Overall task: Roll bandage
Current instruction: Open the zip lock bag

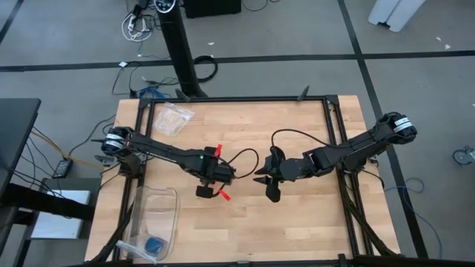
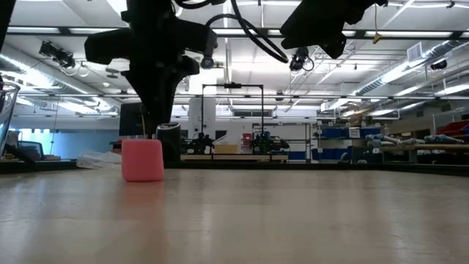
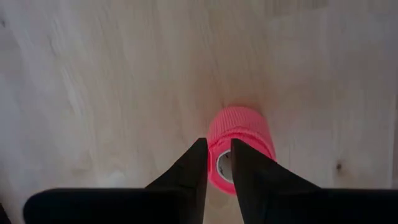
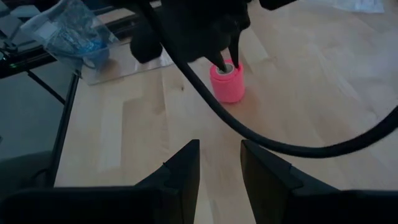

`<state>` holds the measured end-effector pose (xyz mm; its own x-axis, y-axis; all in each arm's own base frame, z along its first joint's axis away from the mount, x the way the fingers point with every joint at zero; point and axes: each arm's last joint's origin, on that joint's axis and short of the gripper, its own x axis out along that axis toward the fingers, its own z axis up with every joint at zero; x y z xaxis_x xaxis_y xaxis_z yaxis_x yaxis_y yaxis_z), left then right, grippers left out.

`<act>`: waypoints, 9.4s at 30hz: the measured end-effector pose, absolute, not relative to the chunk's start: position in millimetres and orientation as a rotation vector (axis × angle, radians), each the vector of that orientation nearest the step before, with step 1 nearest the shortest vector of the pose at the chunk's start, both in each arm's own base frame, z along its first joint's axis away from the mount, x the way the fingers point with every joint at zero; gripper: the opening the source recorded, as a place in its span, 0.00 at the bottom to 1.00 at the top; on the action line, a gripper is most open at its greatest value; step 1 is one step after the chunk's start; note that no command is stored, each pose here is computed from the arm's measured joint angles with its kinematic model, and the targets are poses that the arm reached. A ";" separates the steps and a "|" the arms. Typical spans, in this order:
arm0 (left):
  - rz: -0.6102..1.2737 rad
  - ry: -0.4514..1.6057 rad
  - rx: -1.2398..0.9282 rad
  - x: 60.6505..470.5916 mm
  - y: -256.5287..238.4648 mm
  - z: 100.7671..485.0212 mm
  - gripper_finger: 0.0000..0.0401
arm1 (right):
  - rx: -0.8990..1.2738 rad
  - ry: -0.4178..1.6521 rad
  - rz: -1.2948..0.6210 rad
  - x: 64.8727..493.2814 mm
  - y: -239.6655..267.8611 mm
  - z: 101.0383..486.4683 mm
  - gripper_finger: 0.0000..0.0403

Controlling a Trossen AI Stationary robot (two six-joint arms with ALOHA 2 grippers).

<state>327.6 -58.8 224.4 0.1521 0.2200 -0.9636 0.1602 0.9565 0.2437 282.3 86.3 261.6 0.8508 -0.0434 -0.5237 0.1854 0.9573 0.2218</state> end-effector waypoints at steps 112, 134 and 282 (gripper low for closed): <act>0.100 0.539 -0.365 334.4 12.9 204.1 0.25 | 0.799 0.145 -0.459 231.5 67.1 148.6 0.34; 0.358 0.796 -0.255 341.7 88.0 202.0 0.32 | 0.824 0.244 -0.492 240.6 67.1 114.1 0.52; -0.104 0.438 -0.162 298.3 29.5 200.7 0.53 | 0.294 1.021 -0.486 271.4 73.7 140.0 0.04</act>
<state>298.3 29.5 200.7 0.9005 -0.1351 -0.4134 0.0653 0.9818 -0.1786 271.4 73.7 140.0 0.4301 -0.2484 -0.8679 0.5162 0.8564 0.0107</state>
